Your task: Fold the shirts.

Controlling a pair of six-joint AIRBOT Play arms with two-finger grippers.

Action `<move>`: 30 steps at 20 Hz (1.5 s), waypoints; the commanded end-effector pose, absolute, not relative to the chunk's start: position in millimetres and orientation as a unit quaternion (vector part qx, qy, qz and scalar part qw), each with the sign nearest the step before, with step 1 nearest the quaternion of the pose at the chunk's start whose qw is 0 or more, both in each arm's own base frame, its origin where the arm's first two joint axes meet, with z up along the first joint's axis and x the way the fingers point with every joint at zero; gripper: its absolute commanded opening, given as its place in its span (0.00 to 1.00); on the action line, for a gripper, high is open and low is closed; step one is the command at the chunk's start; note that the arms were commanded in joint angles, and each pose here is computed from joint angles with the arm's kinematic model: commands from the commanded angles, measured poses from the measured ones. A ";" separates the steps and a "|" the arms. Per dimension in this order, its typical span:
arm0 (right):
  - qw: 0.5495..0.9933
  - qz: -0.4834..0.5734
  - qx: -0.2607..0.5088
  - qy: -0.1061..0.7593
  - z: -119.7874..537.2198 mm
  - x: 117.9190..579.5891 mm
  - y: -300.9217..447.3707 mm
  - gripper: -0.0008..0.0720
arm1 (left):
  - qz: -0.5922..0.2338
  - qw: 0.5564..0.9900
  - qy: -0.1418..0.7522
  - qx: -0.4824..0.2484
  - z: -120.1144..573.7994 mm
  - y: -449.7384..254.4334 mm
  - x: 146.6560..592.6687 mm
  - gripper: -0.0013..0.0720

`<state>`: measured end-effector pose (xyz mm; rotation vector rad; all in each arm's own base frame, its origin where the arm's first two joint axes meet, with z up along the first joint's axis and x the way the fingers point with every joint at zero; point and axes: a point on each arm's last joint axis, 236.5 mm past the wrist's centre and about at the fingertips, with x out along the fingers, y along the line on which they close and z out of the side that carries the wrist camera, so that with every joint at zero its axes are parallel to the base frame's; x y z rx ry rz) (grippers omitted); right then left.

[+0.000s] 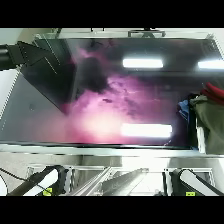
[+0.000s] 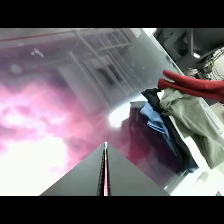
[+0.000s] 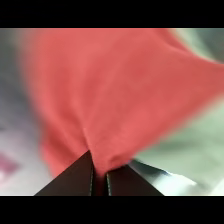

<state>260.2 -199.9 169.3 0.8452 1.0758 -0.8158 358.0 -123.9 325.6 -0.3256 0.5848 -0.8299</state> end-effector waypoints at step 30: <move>0.811 0.038 0.316 0.492 199.0 333.8 -11.3 0.03 | -0.346 0.853 0.343 -0.186 292.6 -101.6 340.7 0.04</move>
